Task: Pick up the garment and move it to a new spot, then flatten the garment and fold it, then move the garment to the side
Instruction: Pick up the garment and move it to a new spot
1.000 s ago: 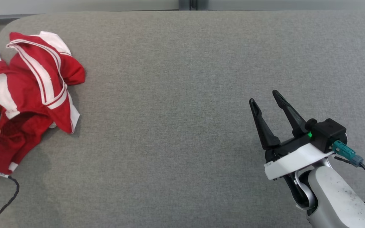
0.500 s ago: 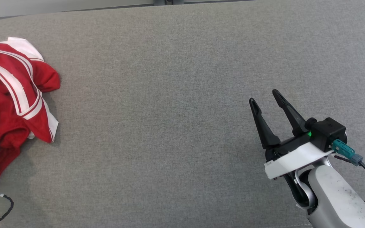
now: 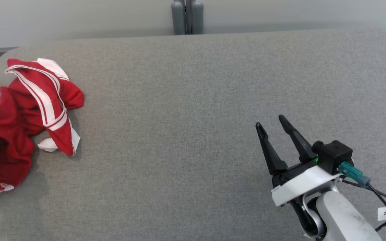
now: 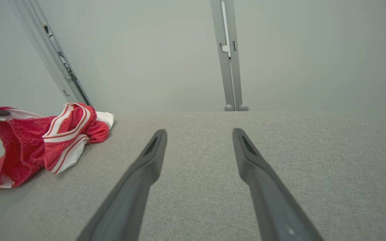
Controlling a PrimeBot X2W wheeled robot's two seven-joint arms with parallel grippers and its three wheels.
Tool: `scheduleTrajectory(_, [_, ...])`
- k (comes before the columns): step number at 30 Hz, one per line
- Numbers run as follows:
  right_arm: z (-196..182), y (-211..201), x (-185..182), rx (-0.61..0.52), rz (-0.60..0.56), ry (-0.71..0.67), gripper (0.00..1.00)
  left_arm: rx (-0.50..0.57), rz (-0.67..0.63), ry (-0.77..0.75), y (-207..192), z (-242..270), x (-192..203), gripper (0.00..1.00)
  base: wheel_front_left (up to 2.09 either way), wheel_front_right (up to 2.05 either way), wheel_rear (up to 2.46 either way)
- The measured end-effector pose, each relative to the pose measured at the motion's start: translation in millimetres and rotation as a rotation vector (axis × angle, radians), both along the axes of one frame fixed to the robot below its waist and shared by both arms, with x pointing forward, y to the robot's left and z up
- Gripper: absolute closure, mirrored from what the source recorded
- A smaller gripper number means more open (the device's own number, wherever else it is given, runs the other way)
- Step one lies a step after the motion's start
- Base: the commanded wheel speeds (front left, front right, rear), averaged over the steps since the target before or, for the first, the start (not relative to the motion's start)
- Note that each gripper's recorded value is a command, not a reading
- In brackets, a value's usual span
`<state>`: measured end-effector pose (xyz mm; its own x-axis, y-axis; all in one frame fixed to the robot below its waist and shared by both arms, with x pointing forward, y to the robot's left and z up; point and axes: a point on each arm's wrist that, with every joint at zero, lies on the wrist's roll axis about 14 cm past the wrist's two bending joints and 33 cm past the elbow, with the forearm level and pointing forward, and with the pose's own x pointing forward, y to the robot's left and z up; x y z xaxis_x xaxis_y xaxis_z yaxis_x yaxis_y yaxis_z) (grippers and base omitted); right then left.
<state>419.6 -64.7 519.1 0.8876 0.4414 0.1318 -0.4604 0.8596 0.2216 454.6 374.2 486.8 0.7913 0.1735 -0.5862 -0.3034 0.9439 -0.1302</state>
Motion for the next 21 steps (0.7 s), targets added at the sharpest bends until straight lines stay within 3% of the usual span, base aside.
scheduleTrajectory(10, [29.6, 2.1, -29.0, 0.034, -0.013, -0.063, 0.0, 0.245, -0.315, -0.225, -67.1, 134.3, 17.6, 1.0, 0.0, 0.0, 0.0])
scheduleTrajectory(15, [35.6, -12.1, -37.9, 0.042, -0.056, -0.077, 0.0, 0.351, -0.501, -0.346, -136.3, 190.0, 24.7, 1.0, 0.0, 0.0, 0.0])
scheduleTrajectory(21, [41.9, -38.0, -45.0, 0.052, -0.136, -0.095, 0.0, 0.332, -0.757, -0.499, -244.8, 235.1, 19.7, 1.0, 0.0, 0.0, 0.0])
